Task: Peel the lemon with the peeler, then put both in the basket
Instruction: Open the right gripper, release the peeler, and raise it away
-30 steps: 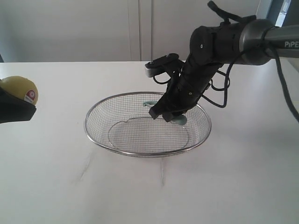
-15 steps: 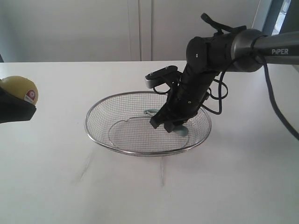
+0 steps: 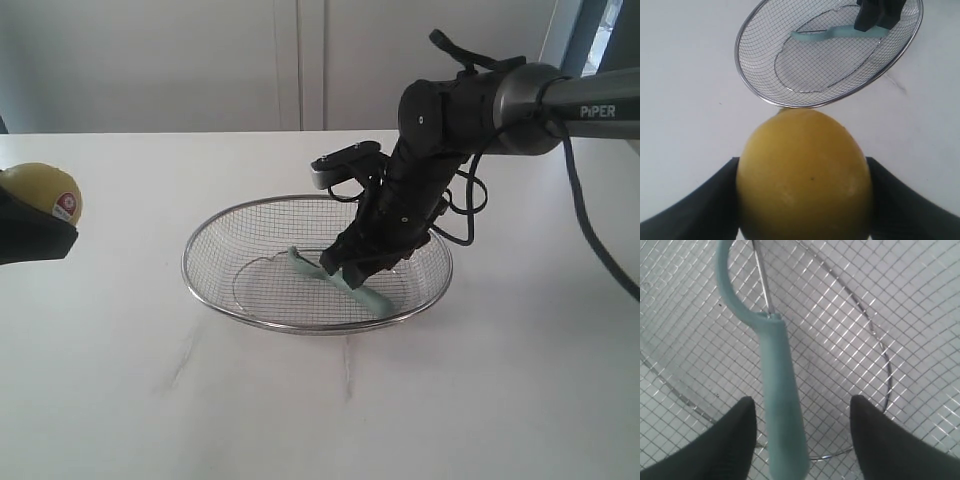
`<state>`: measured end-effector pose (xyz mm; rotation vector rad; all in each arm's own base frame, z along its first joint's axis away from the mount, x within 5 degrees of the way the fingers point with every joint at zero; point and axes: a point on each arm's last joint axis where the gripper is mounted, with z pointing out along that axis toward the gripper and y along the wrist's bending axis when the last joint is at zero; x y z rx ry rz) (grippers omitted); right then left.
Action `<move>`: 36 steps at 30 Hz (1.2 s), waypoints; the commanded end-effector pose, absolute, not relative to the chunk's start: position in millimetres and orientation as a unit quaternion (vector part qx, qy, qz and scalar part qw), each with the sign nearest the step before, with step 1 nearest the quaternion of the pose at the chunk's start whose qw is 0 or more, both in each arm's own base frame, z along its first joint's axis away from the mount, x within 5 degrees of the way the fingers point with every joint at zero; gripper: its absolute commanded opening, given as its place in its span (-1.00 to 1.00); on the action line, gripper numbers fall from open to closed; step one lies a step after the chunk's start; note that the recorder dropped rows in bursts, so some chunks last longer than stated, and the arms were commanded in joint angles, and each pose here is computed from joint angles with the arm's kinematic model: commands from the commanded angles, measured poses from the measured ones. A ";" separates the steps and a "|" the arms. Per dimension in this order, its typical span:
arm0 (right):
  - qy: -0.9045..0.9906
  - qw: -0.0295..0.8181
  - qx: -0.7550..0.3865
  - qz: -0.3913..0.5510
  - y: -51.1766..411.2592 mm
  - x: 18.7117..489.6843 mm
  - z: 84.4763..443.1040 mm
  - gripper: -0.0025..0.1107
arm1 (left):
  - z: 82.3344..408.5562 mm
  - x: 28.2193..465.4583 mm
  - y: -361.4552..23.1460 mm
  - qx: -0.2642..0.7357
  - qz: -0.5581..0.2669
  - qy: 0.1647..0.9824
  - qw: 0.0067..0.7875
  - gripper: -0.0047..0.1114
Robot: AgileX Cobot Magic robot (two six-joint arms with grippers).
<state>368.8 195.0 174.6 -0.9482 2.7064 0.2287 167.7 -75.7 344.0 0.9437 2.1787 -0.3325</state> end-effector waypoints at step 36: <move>0.917 0.285 -0.279 -0.007 108.3 243.1 390.8 -0.96 | 352.0 166.2 -78.9 0.353 -0.149 0.839 0.387 -0.92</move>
